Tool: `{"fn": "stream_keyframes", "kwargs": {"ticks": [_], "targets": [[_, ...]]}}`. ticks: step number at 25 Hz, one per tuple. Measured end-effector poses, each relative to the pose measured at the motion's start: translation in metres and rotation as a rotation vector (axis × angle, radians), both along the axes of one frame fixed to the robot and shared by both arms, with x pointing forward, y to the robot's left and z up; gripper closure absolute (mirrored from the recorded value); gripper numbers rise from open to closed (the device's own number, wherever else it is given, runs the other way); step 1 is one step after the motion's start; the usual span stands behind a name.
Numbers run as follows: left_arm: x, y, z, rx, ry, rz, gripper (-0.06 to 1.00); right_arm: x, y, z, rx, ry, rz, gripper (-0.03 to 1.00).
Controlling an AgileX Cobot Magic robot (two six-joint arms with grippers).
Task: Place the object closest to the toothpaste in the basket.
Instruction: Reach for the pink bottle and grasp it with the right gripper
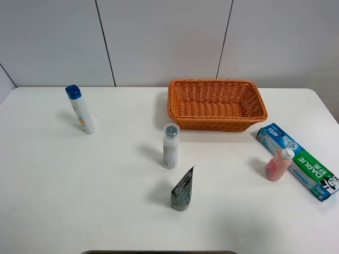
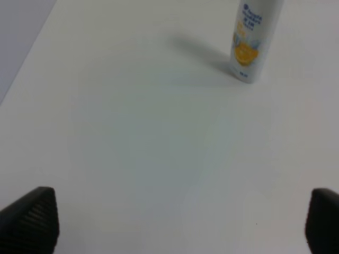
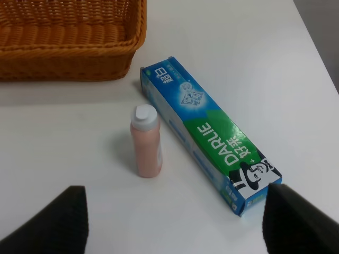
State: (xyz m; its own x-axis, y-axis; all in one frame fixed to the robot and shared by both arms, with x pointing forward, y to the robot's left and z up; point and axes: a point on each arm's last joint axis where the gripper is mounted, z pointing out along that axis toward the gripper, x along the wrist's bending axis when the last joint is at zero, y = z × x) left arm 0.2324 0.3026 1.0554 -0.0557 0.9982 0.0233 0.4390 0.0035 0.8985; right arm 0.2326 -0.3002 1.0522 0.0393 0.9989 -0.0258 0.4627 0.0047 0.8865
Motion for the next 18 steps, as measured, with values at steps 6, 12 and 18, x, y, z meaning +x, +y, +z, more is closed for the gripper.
{"fn": "stream_keyframes", "kwargs": {"ticks": [6,12,18], "targets": [[0.0000,0.0000,0.0000,0.000,0.000,0.000,0.01,0.0000,0.0000,0.0000,0.000,0.000,0.000,0.26],[0.0000,0.0000,0.0000,0.000,0.000,0.000,0.01,0.0000,0.0000,0.0000,0.000,0.000,0.000,0.26],[0.0000,0.0000,0.0000,0.000,0.000,0.000,0.01,0.0000,0.0000,0.0000,0.000,0.000,0.000,0.26]]}}
